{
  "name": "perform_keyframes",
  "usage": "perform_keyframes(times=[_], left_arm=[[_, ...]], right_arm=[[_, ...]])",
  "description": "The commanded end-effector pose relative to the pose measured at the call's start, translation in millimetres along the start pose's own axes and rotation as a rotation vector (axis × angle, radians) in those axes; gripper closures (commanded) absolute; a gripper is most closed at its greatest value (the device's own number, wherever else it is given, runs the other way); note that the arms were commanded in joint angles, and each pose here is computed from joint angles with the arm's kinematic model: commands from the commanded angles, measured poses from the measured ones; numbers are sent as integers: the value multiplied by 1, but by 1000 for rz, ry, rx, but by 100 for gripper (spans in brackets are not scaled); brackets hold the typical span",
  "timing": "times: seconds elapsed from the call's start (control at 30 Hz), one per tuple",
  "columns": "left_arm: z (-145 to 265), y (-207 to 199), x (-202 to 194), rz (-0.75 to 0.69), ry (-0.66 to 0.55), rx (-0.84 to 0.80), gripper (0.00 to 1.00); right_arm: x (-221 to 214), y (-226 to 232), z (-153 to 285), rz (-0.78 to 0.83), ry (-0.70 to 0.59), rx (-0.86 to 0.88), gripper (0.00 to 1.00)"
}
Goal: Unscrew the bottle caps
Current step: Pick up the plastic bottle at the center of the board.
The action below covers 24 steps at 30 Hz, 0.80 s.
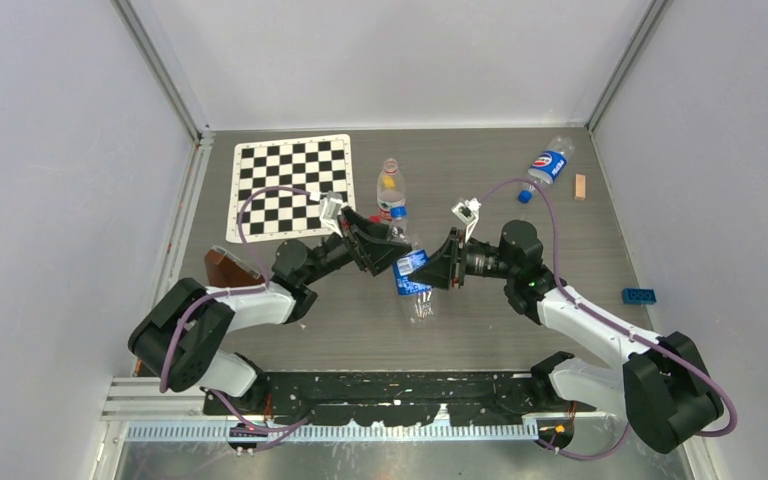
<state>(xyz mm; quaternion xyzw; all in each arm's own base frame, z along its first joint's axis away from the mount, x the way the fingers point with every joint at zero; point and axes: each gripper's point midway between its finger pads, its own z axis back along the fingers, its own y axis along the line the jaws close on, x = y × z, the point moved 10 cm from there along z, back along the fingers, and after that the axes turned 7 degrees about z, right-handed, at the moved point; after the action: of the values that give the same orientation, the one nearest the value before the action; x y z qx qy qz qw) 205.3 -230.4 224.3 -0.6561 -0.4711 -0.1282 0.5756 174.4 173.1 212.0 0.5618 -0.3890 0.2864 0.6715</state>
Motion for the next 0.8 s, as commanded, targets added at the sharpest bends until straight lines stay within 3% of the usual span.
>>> perform_keyframes(times=[0.0,0.13,0.27,0.6,0.77], left_arm=[[-3,-12,3,-69,51,-68,23],[-1,-11,2,-92,67,-25,19],[0,-16,2,-110,63,-17,23],[3,-21,0,-141,48,-25,49],[7,-24,2,-175,48,-12,62]], right_arm=[[19,7,-5,70,-56,29,71],[22,9,-6,81,-89,39,71],[23,7,-10,61,-98,64,71],[17,2,-15,29,-48,88,63],[15,-1,-16,16,-29,55,46]])
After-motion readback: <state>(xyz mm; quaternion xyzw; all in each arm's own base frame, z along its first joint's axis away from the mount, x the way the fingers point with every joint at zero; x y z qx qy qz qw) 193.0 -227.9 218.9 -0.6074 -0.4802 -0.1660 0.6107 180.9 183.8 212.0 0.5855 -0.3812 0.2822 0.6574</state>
